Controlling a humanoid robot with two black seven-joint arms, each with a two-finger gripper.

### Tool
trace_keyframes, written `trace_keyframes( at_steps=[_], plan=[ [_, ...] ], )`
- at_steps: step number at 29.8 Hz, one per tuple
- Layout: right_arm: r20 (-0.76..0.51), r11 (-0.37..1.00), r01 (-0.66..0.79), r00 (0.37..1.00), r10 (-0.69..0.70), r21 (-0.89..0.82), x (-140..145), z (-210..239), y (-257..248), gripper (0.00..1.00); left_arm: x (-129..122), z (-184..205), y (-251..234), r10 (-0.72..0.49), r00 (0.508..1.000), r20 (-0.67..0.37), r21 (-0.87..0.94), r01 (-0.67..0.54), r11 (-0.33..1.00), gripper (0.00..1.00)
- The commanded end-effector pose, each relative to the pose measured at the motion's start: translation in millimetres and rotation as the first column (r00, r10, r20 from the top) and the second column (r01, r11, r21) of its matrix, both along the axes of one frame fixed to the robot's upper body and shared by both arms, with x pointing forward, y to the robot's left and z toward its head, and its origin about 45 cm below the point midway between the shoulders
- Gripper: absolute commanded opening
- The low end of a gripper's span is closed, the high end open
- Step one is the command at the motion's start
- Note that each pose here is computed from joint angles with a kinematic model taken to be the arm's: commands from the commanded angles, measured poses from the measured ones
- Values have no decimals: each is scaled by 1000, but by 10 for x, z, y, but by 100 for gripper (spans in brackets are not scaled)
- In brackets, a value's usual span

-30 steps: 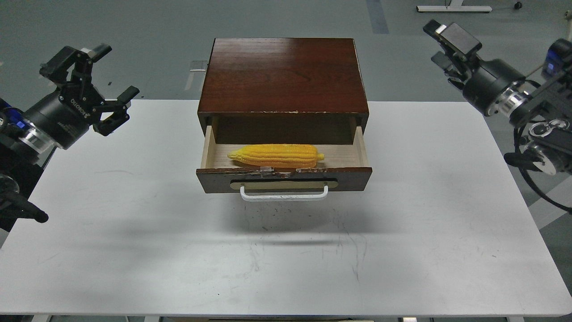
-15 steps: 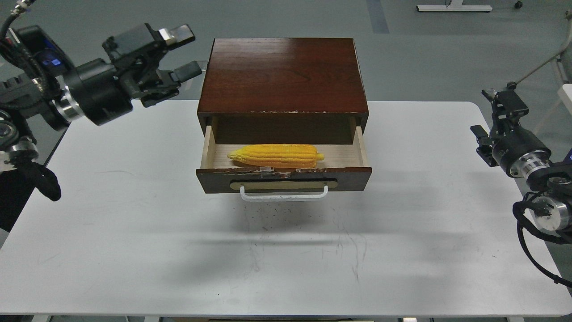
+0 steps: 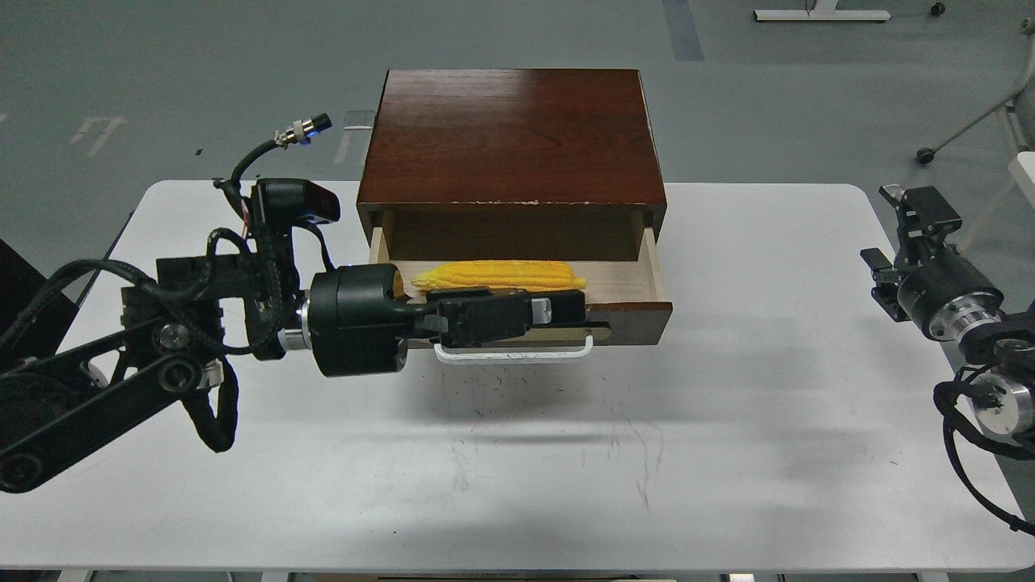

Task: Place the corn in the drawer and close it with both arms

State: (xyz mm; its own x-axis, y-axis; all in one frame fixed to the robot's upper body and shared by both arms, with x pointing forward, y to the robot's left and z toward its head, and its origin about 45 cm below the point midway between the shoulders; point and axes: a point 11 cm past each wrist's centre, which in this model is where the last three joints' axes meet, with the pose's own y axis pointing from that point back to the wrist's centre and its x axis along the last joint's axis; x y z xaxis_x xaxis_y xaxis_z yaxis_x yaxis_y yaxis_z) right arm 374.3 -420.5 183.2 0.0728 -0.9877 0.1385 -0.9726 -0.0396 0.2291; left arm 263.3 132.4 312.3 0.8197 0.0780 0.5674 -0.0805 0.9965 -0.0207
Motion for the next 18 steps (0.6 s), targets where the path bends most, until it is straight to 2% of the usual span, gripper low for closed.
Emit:
trace_keyframes(
  at_steps=[1, 11, 18],
  plan=[
    [-6, 1000, 2, 1000, -2, 0, -18, -23, -7, 99, -105, -192, 27, 13, 997, -71, -4, -13, 1000, 0],
    [-7, 1000, 3, 1000, -3, -1, -23, -28, -10, 99, -293, -593, 128, 70, 976, -205, 35, -64, 997, 0],
    [-10, 1000, 5, 1000, -5, -2, -33, -40, -11, 99, -469, -916, 194, 130, 940, -317, 91, -106, 990, 0]
  ],
)
